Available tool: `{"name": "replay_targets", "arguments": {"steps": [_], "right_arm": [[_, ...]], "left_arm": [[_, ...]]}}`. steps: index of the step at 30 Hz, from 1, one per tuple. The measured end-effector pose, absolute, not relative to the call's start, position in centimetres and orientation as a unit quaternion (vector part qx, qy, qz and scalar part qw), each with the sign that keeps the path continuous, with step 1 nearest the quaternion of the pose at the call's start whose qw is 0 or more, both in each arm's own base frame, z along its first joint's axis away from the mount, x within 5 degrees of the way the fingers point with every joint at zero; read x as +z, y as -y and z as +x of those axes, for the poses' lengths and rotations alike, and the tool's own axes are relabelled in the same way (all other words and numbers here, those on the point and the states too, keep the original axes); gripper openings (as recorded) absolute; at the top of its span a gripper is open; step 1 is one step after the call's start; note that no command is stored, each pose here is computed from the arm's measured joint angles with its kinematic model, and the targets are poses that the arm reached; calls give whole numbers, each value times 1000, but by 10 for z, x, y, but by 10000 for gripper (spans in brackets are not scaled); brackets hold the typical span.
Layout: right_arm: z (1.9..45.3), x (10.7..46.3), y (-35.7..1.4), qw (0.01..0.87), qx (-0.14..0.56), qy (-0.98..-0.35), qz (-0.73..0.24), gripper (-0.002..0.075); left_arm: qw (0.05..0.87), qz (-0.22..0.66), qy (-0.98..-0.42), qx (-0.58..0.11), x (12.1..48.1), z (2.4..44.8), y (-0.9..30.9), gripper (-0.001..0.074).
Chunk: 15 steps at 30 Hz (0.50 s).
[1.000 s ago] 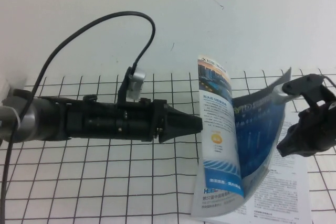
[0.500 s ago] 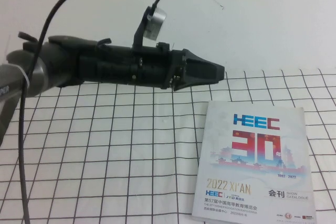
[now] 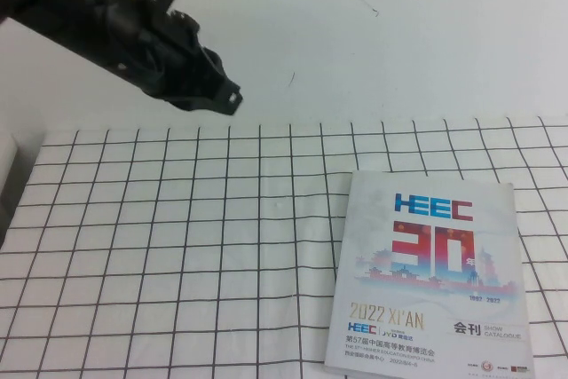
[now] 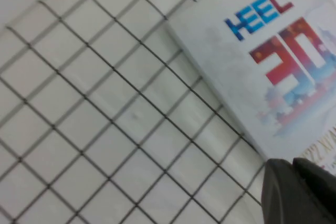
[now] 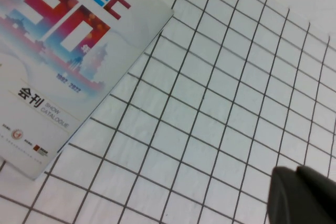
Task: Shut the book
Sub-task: 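Close the open booklet and leave it lying on the table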
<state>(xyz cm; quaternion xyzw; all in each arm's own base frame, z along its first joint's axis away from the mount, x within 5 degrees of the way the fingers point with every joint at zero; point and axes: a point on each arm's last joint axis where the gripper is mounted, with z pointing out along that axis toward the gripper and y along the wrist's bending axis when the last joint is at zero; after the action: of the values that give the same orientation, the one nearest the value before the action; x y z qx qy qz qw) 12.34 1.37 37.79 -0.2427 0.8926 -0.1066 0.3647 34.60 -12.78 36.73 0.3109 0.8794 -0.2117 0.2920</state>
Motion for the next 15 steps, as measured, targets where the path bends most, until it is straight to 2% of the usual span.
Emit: {"name": "replay_targets", "arguments": {"steps": [4,8,11,15], "right_arm": [[99,368,-8,408,-106,-876,-235,-3],[83,352,-6,419,-93,-872,-234,-3],[77,340,-9,437,-68,-867,-232,-3],[70,323,-14,475,-29,-851,-224,-3]], "left_arm": [[387,293,-858,-166,410,310,111,1],[479,282,-820,-138,438,267,95,1],[534,275,-791,-115,442,229,83,0],[585,252,-765,-95,425,186,67,0]]}}
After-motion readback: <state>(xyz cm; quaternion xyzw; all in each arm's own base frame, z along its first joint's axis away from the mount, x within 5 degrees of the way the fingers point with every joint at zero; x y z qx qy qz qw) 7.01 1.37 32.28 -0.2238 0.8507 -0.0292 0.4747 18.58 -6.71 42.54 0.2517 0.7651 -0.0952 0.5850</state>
